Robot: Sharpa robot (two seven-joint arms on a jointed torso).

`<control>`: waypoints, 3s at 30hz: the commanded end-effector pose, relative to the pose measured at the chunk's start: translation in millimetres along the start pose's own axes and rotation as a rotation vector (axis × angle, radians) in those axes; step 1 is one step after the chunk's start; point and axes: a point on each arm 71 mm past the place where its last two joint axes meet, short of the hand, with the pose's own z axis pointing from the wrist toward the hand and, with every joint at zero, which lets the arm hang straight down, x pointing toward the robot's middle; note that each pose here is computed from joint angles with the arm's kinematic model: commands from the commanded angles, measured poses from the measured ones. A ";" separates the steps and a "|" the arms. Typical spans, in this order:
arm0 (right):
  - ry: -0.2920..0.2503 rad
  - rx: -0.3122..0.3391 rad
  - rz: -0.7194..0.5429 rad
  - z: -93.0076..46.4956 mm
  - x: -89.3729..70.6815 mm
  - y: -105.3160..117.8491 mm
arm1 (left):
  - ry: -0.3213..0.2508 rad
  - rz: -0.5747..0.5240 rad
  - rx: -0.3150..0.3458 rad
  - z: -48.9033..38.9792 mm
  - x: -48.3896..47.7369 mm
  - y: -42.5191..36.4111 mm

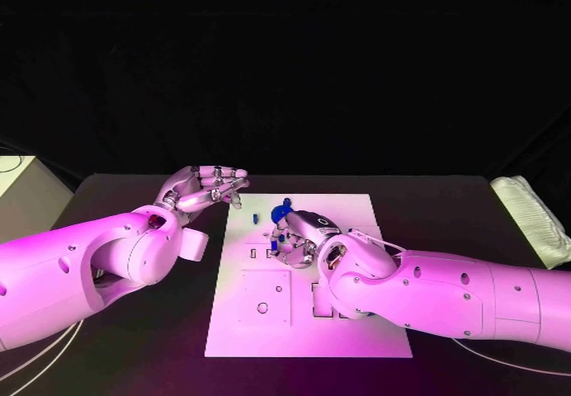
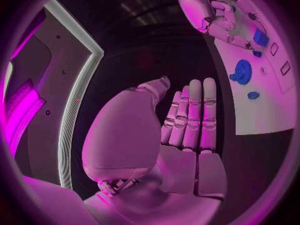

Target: Assemble the parts on the task board

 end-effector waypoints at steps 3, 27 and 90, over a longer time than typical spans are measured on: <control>0.023 0.006 -0.058 -1.0 4.1 -1.3 | 0.020 0.001 0.004 0.3 2.3 -0.8; 0.035 0.001 -0.089 -2.7 8.0 -1.3 | 0.017 0.002 0.003 -0.2 0.7 -0.6; -0.061 -0.143 0.109 -18.1 -13.7 -5.3 | 0.037 0.060 -0.086 -0.6 -6.2 6.8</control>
